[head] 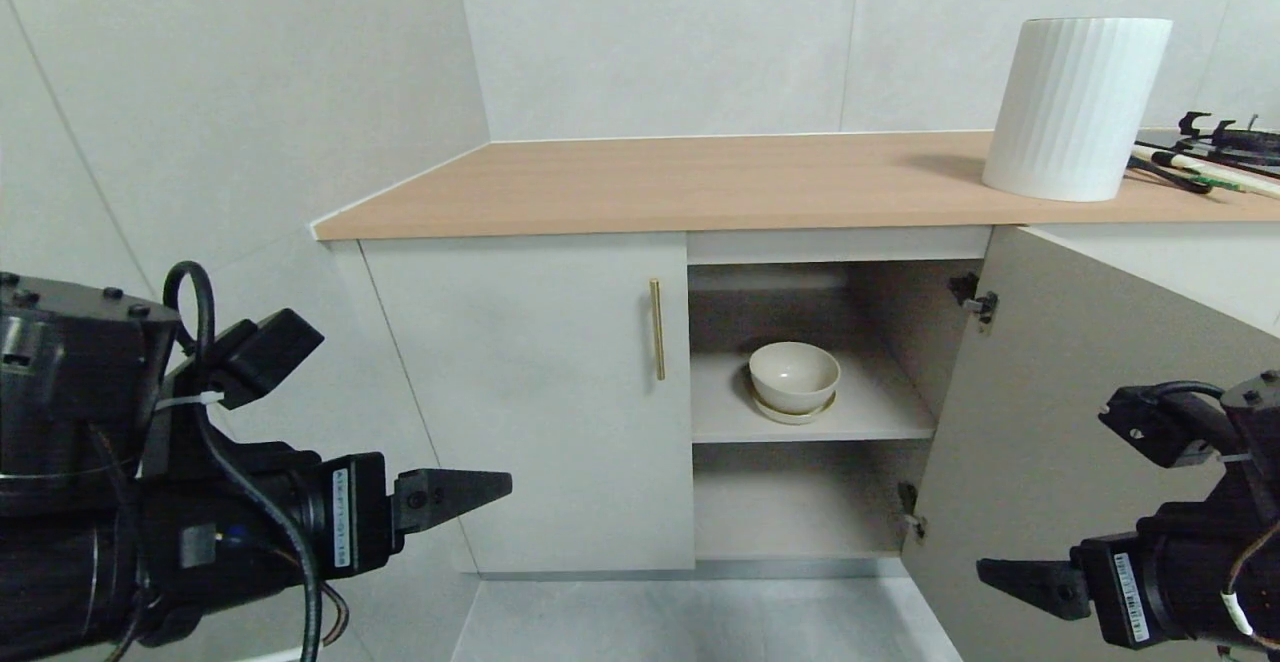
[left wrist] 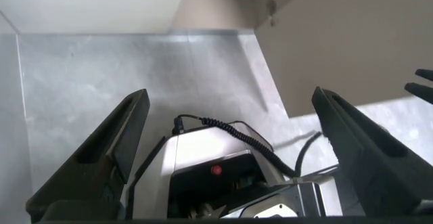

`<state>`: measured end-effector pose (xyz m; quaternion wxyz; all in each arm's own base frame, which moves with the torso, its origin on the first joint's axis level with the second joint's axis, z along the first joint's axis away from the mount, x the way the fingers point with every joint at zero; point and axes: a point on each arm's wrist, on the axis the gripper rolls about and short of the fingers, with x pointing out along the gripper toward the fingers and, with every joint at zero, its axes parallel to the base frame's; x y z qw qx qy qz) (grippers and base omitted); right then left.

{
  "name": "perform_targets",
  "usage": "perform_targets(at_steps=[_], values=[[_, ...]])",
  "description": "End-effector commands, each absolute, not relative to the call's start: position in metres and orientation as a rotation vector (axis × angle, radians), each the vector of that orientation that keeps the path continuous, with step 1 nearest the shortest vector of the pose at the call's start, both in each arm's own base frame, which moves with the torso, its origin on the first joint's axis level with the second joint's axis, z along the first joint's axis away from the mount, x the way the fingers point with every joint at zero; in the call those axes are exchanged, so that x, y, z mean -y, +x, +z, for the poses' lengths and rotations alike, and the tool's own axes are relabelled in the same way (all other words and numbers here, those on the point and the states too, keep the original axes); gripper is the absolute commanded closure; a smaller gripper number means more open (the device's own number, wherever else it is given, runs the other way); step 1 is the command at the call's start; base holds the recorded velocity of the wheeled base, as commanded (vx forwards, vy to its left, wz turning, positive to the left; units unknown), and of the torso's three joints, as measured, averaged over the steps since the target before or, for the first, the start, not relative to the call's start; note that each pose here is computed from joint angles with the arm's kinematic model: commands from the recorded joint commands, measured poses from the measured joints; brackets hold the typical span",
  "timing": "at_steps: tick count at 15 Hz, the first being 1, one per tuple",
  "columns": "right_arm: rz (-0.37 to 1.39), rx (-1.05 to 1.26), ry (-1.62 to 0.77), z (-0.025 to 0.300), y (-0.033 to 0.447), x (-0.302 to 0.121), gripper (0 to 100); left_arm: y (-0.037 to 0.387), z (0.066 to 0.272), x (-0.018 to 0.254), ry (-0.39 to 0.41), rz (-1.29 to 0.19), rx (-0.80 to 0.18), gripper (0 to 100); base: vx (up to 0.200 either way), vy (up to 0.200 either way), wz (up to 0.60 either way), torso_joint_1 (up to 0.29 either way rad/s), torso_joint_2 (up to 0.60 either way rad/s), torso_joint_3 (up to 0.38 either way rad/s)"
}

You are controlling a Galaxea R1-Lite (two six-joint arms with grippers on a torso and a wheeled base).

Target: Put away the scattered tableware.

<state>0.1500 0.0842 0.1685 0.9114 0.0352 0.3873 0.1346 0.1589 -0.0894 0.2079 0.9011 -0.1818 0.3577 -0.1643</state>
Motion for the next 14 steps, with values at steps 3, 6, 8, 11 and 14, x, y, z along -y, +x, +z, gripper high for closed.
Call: perform_targets(at_steps=[3,6,8,11,14], values=[[0.275,-0.812,0.066,0.1664,0.1514,-0.0851,0,0.1595,0.2068,0.0896,-0.374,-0.337,-0.743,0,-0.2,0.0,0.0,-0.001,0.0,-0.001],[0.274,-0.813,0.066,0.166,0.1512,-0.085,0,0.1588,0.2073,0.0892,-0.374,-0.337,-0.741,0,-0.067,0.0,0.0,-0.001,0.0,-0.001],[0.275,-0.811,0.067,0.1665,0.1508,-0.0847,0,0.1588,0.2073,0.0892,-0.373,-0.337,-0.74,0,0.0,0.0,0.0,0.0,0.0,0.0],[0.268,-0.84,0.055,0.1644,0.1491,-0.0838,0,0.1585,0.2068,0.0889,-0.356,-0.336,-0.735,0,0.0,0.0,0.0,0.0,0.0,0.0],[0.265,-0.839,0.054,0.1647,0.1485,-0.0833,0,0.158,0.2035,0.0877,-0.307,-0.313,-0.726,0,0.0,0.0,0.0,0.0,0.0,0.0]])
